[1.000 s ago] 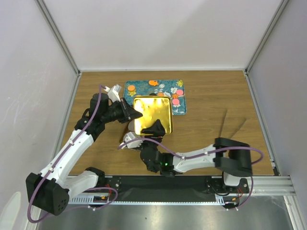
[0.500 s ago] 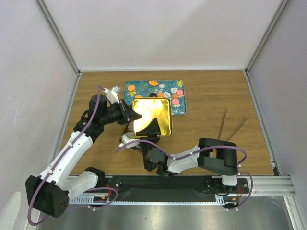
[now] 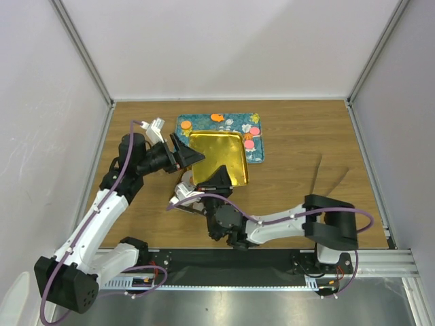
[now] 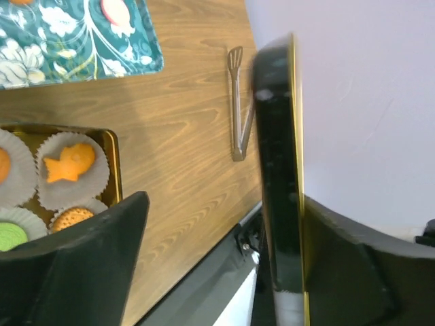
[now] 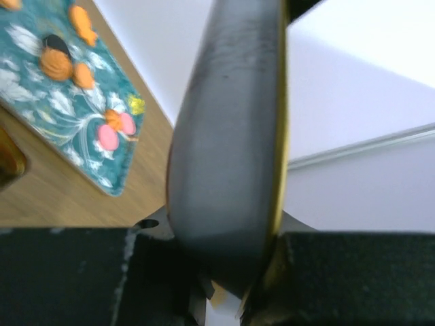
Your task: Pack the cookies
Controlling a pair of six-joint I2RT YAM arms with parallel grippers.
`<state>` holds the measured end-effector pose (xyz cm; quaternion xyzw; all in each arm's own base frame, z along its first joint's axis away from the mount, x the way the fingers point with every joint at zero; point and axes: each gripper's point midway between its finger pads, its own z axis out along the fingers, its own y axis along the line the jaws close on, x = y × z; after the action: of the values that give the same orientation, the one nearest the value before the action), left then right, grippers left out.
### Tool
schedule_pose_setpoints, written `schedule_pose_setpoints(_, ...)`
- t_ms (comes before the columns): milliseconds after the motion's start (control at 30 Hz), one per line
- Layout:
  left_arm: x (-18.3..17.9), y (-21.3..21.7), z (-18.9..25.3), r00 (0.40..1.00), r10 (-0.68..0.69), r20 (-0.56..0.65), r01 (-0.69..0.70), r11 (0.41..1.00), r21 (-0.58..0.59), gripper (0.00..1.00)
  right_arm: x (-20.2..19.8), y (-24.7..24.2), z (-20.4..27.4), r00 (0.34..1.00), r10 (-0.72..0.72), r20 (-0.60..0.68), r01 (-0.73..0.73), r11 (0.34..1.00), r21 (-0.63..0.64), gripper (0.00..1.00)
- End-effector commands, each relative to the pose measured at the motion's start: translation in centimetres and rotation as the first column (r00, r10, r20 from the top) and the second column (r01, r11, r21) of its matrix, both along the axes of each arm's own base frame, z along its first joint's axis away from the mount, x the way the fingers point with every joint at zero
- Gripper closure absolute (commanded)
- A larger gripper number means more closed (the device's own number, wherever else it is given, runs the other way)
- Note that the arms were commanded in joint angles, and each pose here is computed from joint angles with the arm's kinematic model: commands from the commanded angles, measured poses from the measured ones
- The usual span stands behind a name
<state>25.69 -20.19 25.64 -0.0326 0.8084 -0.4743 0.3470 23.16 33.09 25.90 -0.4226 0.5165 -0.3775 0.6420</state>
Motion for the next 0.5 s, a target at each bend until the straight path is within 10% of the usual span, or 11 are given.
schedule_pose_setpoints(0,0.9,1.2,2.0,0.995,0.053,0.084,-0.055,0.998,0.025,0.06,-0.5,-0.9,2.1,0.997,0.021,-0.068,-0.007,0.98,0.2,1.0)
schedule_pose_setpoints(67,1.4,1.8,2.9,0.989,0.083,0.126,-0.088,0.996,0.031,0.0,-0.7,-0.3,3.7,0.982,0.105,-0.154,-0.018,0.877,0.481,1.0)
schedule_pose_setpoints(100,1.6,2.1,3.1,0.986,0.098,0.136,-0.104,0.994,0.034,0.0,-0.4,-1.5,1.1,0.96,0.072,-0.269,0.012,0.954,0.298,1.0)
schedule_pose_setpoints(467,4.1,6.8,3.0,0.917,0.348,0.193,-0.376,0.917,0.133,0.0,0.6,-4.9,1.7,0.678,0.391,-0.622,0.197,0.719,0.666,1.0)
